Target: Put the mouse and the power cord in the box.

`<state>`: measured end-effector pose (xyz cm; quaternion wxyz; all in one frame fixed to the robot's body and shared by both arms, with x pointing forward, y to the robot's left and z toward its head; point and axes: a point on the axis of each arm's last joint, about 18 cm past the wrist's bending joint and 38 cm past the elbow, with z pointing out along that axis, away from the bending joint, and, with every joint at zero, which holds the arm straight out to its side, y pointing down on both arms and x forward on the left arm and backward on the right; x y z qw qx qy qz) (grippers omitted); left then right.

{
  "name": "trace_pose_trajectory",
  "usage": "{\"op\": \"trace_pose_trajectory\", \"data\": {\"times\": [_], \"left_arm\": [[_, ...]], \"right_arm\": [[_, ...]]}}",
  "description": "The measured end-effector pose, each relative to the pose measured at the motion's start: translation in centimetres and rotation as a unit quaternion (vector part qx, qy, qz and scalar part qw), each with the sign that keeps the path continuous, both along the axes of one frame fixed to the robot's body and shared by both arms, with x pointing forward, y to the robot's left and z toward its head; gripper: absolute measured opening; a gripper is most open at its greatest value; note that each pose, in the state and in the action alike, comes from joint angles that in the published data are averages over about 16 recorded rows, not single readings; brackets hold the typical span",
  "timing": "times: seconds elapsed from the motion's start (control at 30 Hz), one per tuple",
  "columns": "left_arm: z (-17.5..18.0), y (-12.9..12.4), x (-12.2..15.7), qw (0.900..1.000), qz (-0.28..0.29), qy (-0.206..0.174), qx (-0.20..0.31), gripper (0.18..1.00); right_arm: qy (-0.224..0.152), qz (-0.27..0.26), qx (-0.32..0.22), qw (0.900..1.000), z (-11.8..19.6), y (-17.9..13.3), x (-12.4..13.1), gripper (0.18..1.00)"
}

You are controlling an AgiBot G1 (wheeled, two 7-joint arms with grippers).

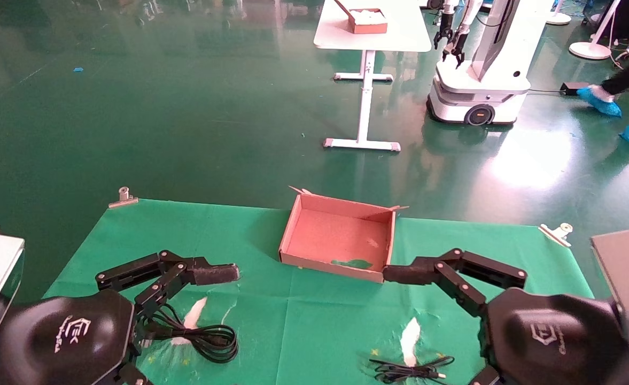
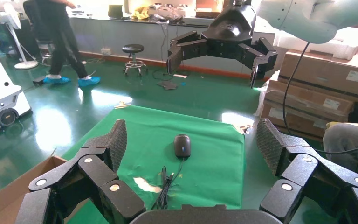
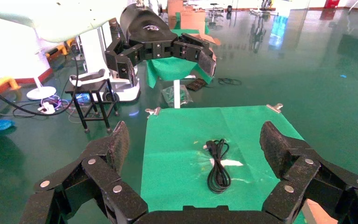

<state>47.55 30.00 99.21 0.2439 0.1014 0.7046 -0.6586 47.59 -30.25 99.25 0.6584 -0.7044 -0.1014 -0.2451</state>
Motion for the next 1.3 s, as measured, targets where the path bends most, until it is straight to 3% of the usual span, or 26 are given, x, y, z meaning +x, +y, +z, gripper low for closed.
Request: {"op": "trace_pose_trajectory", "data": {"times": [0.33,0.5,0.6,0.7,0.87,1.1,1.3], "left_arm": [[-0.3,0.1,0.4,0.9996,0.010,-0.009,0.025,1.001],[-1.0,0.1,1.6,0.9959,0.030,-0.023,0.083,1.001],[-1.8,0.0,3.0,0.9885,0.049,-0.035,0.139,1.001],[-2.6,0.1,4.9,0.9752,0.070,-0.050,0.204,1.001],[-3.6,0.4,9.0,0.9430,0.103,-0.072,0.308,1.001],[-4.7,0.7,15.1,0.8960,0.139,-0.092,0.411,1.001],[-6.0,0.9,19.3,0.8693,0.167,-0.097,0.455,1.001]], "right_arm": [[0.003,-0.005,-0.004,1.000,-0.4,-0.2,0.3,1.001],[0.007,-0.022,-0.023,0.999,-1.4,-0.8,1.2,1.001],[0.007,-0.039,-0.046,0.998,-2.3,-1.4,2.2,1.001],[0.007,-0.062,-0.082,0.995,-3.4,-2.2,3.6,1.001],[0.004,-0.109,-0.155,0.982,-5.3,-4.0,6.7,1.001],[-0.003,-0.174,-0.259,0.950,-8.0,-5.9,12.2,1.001],[-0.010,-0.200,-0.325,0.924,-10.4,-5.6,16.4,1.001]]}}
